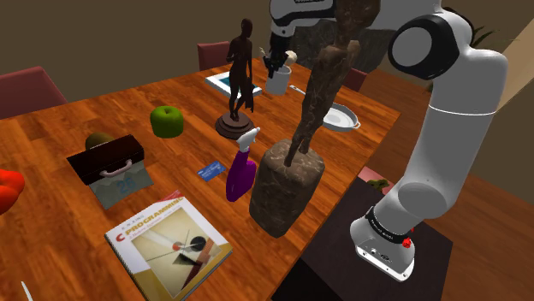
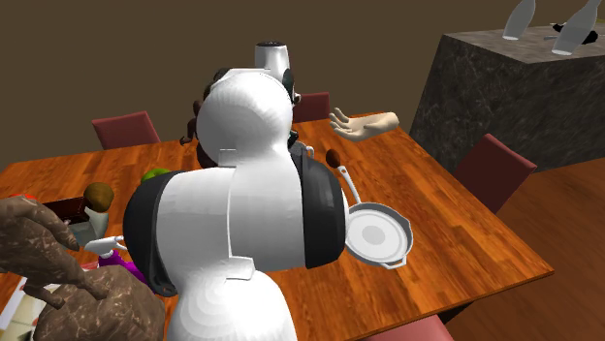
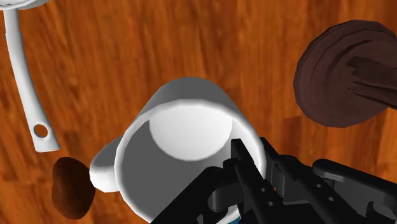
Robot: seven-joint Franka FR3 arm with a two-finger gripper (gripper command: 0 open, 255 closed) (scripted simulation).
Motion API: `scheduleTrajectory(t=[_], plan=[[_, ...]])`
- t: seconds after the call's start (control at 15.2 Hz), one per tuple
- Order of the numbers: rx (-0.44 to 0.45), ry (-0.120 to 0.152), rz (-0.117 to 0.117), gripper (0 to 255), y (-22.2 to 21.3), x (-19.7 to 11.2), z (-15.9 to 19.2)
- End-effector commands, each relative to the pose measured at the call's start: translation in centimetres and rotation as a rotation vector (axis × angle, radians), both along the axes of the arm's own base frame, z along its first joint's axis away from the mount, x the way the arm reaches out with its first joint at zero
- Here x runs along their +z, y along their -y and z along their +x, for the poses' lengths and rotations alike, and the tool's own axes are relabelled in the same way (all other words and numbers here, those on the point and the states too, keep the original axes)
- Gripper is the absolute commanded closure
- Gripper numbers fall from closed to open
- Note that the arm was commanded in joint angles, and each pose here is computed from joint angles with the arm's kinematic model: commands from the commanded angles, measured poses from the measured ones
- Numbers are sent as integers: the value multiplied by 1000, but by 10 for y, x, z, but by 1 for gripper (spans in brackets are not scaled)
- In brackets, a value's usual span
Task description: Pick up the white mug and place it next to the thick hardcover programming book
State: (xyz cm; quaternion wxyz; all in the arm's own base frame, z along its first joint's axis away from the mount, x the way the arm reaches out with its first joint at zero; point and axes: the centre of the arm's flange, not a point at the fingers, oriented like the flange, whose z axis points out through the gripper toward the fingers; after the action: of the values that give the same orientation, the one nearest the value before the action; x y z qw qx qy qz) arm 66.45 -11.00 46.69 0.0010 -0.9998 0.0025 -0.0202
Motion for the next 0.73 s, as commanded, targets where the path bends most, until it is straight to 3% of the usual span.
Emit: scheduleTrajectory(t=[0.0,0.66], plan=[[0,0,0,255,0,11,1],[0,0,0,255,0,64,1]])
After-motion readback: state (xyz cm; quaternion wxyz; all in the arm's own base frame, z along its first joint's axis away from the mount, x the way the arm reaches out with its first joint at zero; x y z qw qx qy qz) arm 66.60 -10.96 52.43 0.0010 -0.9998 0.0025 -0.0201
